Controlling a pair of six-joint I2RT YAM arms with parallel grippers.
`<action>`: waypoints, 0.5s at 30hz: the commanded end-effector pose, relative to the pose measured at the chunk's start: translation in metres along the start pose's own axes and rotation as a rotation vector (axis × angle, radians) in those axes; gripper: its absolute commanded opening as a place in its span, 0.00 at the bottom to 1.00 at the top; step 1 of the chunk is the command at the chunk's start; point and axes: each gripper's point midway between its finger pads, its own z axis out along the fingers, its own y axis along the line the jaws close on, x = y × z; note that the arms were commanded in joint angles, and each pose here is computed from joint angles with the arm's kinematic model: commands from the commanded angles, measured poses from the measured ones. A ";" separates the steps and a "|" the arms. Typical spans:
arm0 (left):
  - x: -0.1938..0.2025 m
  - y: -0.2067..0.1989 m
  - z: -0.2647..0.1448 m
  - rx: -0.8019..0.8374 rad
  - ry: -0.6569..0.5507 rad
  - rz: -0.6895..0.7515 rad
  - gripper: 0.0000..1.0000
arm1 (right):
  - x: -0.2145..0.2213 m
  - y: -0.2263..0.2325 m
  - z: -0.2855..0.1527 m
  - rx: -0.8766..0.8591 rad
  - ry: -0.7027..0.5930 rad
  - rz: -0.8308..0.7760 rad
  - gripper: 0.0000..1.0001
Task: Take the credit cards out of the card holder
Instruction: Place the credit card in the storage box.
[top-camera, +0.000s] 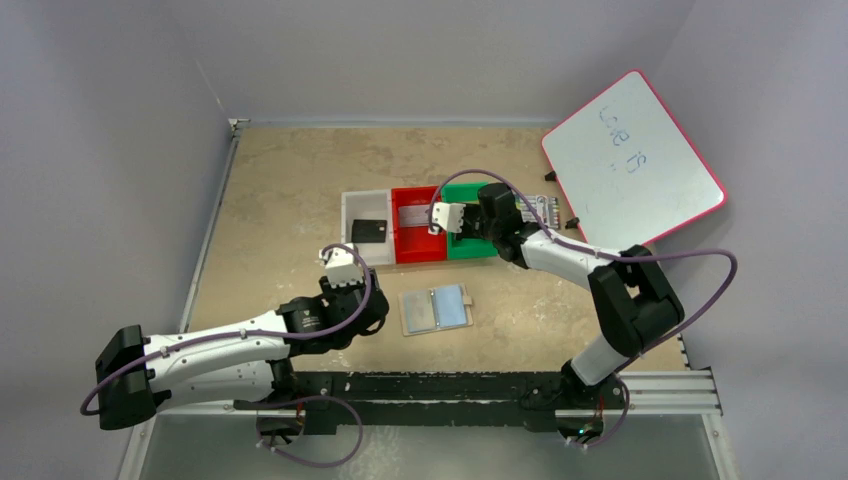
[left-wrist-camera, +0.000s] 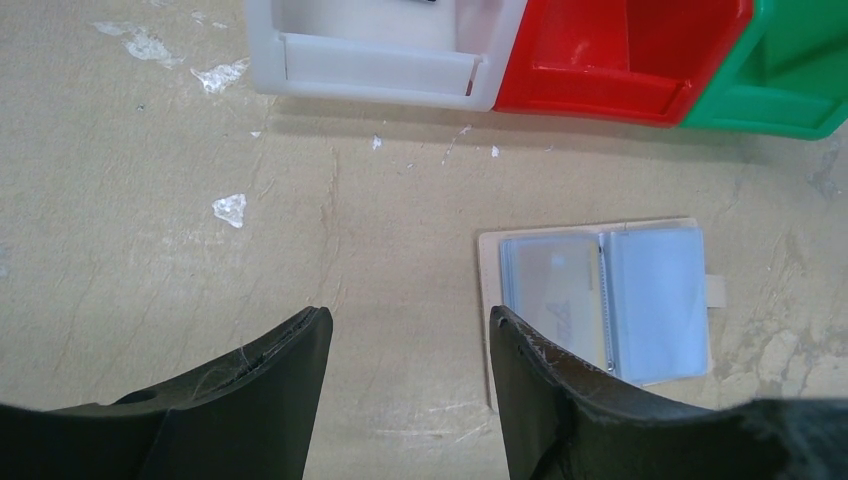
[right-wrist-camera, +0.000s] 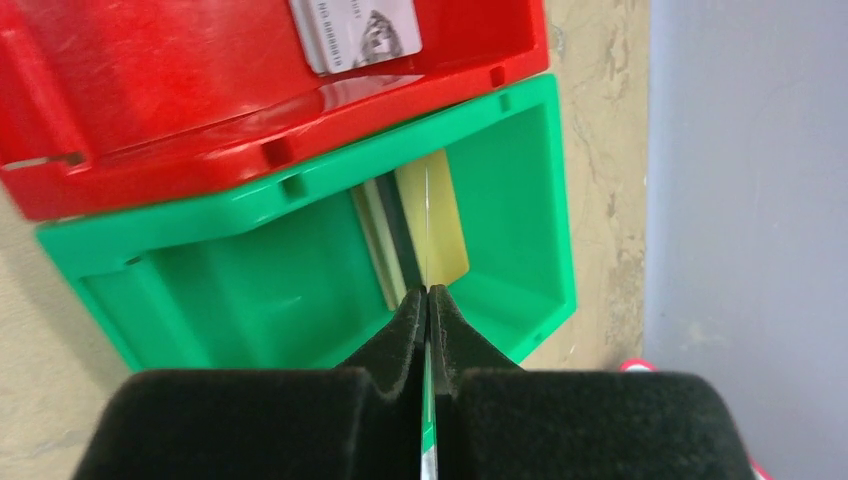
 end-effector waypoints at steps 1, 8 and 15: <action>-0.009 -0.004 -0.005 0.023 -0.024 -0.018 0.59 | -0.011 -0.029 0.008 0.040 -0.026 -0.054 0.00; -0.013 -0.002 -0.009 0.031 -0.030 -0.036 0.59 | -0.012 -0.041 0.026 0.041 -0.044 -0.093 0.00; -0.019 0.001 -0.013 0.035 -0.045 -0.053 0.59 | -0.001 -0.043 0.040 0.015 -0.033 -0.101 0.00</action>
